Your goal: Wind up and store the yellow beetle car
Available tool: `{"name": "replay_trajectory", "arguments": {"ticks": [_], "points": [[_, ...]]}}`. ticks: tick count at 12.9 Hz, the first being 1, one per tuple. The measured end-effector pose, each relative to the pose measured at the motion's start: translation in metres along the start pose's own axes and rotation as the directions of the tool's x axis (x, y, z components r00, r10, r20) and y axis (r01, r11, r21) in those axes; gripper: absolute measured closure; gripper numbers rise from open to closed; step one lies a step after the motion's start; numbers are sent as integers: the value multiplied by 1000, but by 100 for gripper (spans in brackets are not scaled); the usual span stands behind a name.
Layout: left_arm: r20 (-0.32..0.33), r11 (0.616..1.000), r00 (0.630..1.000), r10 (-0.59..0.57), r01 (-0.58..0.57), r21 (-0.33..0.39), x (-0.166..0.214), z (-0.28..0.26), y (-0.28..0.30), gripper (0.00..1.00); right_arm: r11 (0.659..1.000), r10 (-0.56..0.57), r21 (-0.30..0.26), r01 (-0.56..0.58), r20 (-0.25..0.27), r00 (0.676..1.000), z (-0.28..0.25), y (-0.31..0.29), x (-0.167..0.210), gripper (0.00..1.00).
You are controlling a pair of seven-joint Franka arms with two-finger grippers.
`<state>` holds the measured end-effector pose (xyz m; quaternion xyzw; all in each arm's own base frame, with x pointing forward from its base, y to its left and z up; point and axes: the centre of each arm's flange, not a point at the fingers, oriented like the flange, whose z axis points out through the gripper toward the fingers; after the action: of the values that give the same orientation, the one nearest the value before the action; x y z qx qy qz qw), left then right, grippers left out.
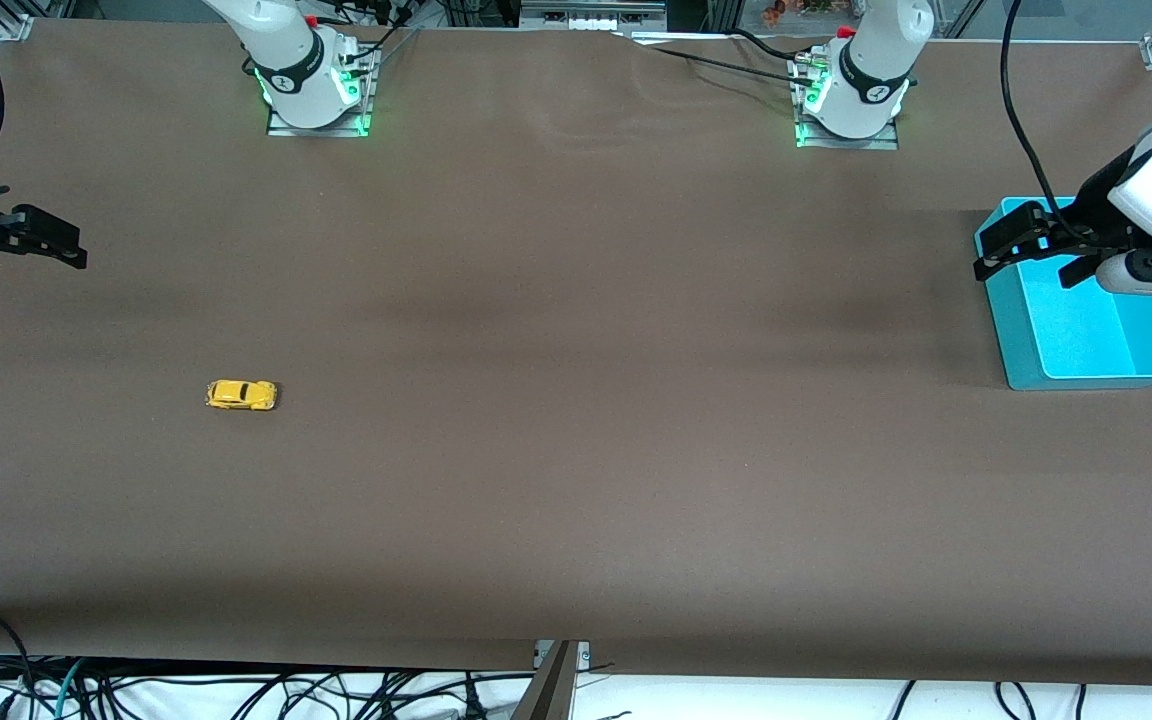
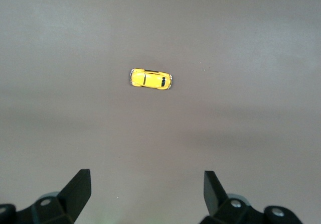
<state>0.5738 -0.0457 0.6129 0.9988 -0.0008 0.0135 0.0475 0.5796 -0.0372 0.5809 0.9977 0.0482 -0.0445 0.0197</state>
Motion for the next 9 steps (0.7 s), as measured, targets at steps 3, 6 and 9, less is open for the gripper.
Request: {"name": "replay_trajectory", "arguments": {"ticks": [3, 6, 9], "points": [[0, 1000, 1000, 0, 0, 0, 0, 0, 0, 0, 1000, -22, 5, 21, 47, 999, 15, -12, 6, 0], [0, 1000, 1000, 0, 0, 0, 0, 0, 0, 0, 999, -54, 12, 53, 102, 993, 31, -30, 11, 0], [0, 1000, 1000, 0, 0, 0, 0, 0, 0, 0, 982, -191, 29, 189, 148, 970, 50, -55, 20, 0]]}}
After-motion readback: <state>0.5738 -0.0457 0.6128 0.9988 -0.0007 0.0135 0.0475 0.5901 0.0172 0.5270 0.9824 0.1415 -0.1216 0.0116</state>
